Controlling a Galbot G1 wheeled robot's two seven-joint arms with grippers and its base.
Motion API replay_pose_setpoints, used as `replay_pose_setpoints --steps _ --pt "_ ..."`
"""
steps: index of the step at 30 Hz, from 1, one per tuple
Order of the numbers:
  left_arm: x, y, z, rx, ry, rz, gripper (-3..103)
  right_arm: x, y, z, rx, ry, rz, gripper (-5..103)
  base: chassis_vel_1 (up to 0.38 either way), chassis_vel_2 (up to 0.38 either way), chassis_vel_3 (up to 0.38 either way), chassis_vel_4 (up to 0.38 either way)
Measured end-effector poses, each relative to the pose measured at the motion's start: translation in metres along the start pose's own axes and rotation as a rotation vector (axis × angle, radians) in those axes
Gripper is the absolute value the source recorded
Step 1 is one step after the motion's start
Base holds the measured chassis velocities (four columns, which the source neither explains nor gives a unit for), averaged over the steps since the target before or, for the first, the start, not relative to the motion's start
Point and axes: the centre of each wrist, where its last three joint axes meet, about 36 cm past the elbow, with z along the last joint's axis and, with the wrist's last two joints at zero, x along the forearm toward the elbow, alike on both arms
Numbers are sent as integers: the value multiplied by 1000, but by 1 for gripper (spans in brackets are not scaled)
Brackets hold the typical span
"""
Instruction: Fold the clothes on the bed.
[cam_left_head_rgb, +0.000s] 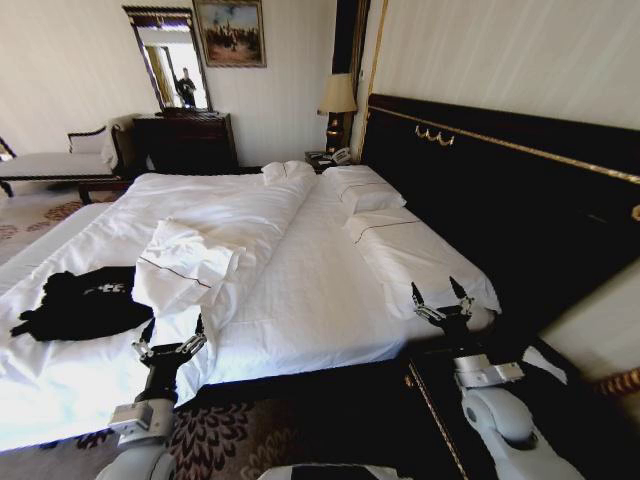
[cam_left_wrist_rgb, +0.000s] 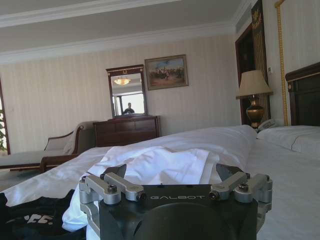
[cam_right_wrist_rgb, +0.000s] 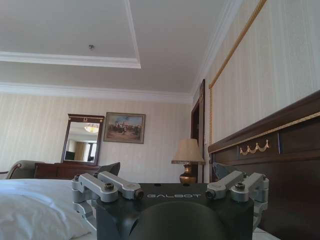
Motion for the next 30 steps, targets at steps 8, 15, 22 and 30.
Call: replay_pose_setpoints --steps 8,15,22,30 --pt "1 0 0 0 -2 0 100 1 1 2 -4 0 -2 100 -55 43 50 -48" --pt "0 -1 1 1 -2 1 100 1 0 2 -4 -7 0 100 -87 90 93 -94" --pt "1 -1 2 -1 -2 1 100 2 0 2 1 -6 -10 100 -5 9 11 -6" --pt "1 0 1 -5 -4 3 100 3 1 3 3 -5 -18 100 0 0 0 0"
